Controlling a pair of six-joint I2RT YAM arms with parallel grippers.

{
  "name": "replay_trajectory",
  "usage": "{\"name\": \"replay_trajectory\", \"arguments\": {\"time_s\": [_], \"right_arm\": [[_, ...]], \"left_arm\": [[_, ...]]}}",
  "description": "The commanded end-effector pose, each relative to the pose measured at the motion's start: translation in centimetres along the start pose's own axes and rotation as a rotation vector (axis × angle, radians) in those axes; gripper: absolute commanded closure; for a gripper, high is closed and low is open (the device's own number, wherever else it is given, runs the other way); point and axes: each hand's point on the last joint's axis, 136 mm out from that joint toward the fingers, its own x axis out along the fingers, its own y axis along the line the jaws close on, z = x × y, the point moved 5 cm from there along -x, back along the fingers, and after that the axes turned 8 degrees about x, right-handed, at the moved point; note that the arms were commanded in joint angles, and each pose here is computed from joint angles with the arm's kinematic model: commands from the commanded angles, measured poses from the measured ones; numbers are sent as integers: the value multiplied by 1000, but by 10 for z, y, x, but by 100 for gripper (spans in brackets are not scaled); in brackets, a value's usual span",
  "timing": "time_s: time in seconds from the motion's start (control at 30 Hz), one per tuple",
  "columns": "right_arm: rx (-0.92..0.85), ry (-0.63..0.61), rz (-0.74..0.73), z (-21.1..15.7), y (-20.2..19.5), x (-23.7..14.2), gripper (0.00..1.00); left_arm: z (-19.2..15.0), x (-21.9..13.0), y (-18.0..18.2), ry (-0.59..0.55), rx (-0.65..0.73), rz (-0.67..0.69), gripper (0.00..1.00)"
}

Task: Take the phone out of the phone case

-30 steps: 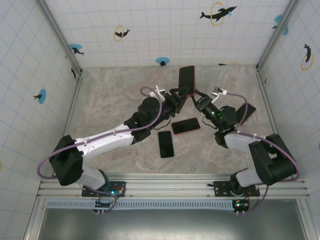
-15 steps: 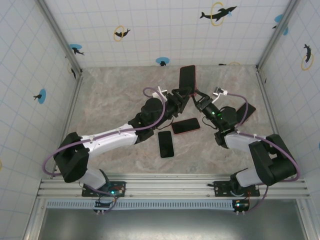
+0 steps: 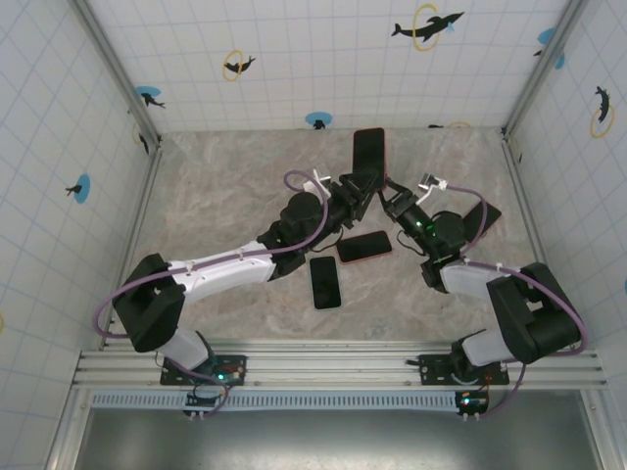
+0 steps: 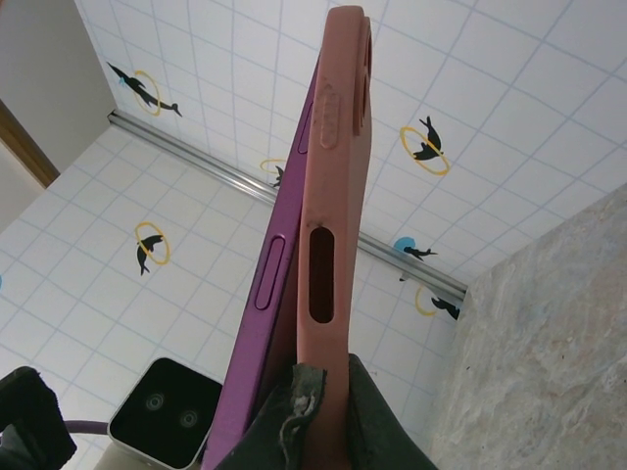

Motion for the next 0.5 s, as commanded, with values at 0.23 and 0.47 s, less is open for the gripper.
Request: {"name": "replay_trajectory", "arguments": {"time_s": [0.23,0.47], "right_arm": [[-70,-48,143,8,36,-8,100],[-69,-46,145,8,35,-8,100]], "left_arm": [[-3,-7,4,13,2,40,41],[-7,-9,5,21,-5,37,41]]}}
